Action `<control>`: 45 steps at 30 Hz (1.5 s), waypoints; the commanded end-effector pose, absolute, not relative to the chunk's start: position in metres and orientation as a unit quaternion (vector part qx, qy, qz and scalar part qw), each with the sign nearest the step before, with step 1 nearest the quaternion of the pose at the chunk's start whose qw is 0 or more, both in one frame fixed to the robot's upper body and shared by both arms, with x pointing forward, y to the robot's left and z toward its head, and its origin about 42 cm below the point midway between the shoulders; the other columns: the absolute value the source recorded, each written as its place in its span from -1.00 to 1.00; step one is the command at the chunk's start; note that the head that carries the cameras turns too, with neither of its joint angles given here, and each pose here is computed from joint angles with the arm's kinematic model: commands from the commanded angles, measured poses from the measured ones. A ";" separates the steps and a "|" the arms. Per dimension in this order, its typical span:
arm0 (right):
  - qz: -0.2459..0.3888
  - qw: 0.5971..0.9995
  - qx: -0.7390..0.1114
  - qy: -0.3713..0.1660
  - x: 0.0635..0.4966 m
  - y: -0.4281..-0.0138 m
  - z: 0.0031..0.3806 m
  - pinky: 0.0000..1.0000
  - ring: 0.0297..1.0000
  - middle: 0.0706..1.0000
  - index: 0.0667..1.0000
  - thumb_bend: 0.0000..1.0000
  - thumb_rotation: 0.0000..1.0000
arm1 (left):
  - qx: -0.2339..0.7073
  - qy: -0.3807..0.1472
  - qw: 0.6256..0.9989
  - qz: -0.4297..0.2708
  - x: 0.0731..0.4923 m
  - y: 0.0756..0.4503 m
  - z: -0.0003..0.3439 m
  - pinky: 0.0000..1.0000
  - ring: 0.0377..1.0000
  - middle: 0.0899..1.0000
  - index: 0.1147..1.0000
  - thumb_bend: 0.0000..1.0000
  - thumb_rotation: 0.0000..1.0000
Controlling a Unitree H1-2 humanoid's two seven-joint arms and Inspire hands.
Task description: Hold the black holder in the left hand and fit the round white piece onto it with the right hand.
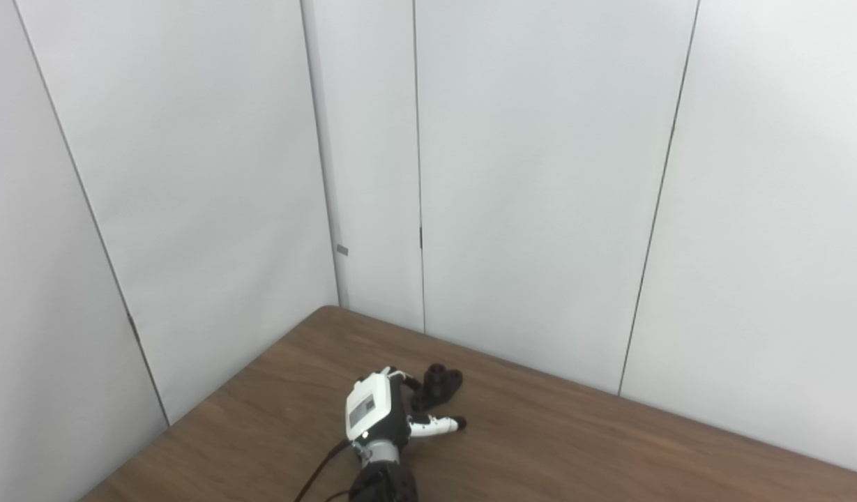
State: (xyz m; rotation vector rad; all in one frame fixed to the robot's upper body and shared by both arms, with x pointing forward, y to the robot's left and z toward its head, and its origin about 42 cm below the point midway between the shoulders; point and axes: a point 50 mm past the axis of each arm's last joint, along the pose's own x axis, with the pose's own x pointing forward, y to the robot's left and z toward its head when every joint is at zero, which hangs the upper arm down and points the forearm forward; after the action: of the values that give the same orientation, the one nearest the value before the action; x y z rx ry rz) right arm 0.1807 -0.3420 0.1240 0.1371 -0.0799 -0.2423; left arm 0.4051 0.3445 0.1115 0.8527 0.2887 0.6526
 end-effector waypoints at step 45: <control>-0.111 0.989 0.057 -0.081 0.180 -0.334 0.131 1.00 1.00 0.93 0.93 0.35 0.33 | 0.593 0.135 0.791 0.071 0.401 0.325 0.145 1.00 1.00 0.89 -0.17 0.04 -0.90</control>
State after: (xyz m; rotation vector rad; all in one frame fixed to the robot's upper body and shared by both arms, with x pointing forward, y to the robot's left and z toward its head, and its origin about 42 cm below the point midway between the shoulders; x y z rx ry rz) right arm 0.1796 -0.3384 0.1213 0.1181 -0.0958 -0.2267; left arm 0.4062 0.3355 0.1569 1.2747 0.2614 0.2616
